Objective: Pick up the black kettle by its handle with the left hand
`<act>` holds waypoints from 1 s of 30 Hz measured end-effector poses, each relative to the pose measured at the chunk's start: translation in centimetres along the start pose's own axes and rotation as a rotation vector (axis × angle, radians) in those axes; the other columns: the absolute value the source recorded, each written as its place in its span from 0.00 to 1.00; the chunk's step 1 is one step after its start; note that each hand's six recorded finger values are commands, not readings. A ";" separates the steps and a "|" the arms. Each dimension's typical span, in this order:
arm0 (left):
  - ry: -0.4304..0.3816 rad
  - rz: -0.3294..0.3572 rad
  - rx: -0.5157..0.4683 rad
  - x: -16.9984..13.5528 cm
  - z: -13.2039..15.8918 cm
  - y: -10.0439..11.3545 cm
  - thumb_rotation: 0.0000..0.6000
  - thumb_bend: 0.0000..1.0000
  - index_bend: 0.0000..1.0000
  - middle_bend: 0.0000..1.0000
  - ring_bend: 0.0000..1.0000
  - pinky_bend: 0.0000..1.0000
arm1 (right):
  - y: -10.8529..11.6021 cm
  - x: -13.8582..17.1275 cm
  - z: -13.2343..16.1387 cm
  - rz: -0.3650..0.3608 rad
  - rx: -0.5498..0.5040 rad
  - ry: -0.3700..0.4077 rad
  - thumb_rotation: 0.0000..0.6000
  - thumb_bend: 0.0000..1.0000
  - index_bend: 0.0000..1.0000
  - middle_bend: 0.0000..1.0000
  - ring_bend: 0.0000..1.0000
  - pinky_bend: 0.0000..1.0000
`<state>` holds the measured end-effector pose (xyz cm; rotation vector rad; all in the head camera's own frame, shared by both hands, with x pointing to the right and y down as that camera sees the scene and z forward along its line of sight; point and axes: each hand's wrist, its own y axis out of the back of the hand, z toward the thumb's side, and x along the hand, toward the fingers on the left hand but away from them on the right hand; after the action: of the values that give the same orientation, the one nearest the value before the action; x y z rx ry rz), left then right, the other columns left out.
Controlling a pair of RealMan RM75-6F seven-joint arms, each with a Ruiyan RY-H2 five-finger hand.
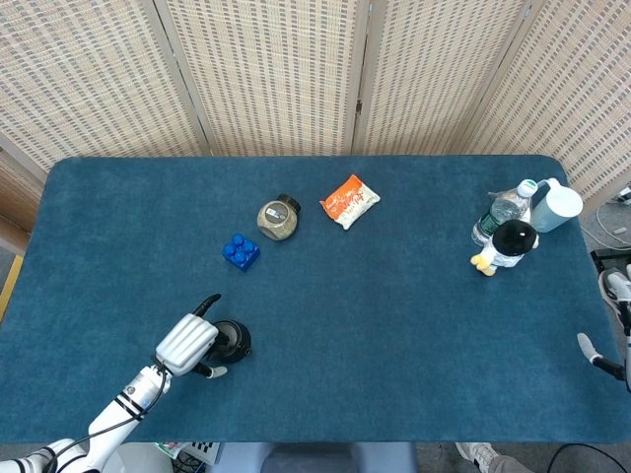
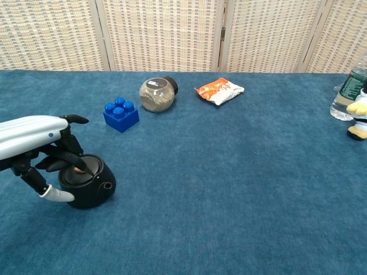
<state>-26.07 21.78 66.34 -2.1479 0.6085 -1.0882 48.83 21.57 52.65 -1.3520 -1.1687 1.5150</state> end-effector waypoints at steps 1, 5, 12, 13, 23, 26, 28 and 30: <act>0.006 0.004 -0.004 0.0 -0.1 0.1 1.00 0.05 0.89 0.96 0.80 0.00 | 0.0 0.0 0.0 0.000 0.000 0.000 1.00 0.25 0.02 0.01 0.00 0.00; 0.037 0.033 -0.025 0.0 -0.6 0.9 1.00 0.05 0.91 0.98 0.81 0.00 | -0.2 -0.2 -0.1 0.003 -0.001 0.000 1.00 0.25 0.02 0.01 0.00 0.00; 0.087 0.090 -0.067 -0.3 -1.6 2.5 0.94 0.05 0.92 1.00 0.82 0.00 | -0.5 -0.5 0.0 0.008 -0.004 0.002 1.00 0.25 0.02 0.01 0.00 0.00; 0.092 0.095 -0.071 -0.4 -1.7 2.6 0.90 0.05 0.92 1.00 0.82 0.00 | -0.5 -0.5 0.0 0.009 -0.005 0.003 1.00 0.25 0.02 0.01 0.00 0.00; 0.113 0.111 -0.138 -0.8 -2.5 3.3 0.08 0.04 0.93 1.00 0.83 0.00 | -0.7 -0.7 0.0 0.011 -0.005 0.004 1.00 0.25 0.02 0.01 0.00 0.00; 0.127 0.121 -0.143 -0.7 -2.7 3.3 0.08 0.04 0.94 1.00 0.83 0.00 | -0.7 -0.8 0.1 0.011 -0.004 0.004 1.00 0.25 0.02 0.01 0.00 0.00; 0.140 0.131 -0.146 -0.7 -2.8 3.4 0.09 0.05 0.95 1.00 0.84 0.00 | -0.8 -0.8 0.1 0.012 -0.004 0.003 1.00 0.25 0.02 0.01 0.00 0.00; 0.154 0.140 -0.152 -0.7 -2.9 3.5 0.10 0.08 0.95 1.00 0.84 0.00 | -0.7 -0.8 0.1 0.012 -0.004 0.003 1.00 0.25 0.02 0.01 0.00 0.00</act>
<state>-29.21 18.86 64.80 -2.1249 0.9256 -1.1692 48.83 21.01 53.58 -1.3649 -1.1643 1.5194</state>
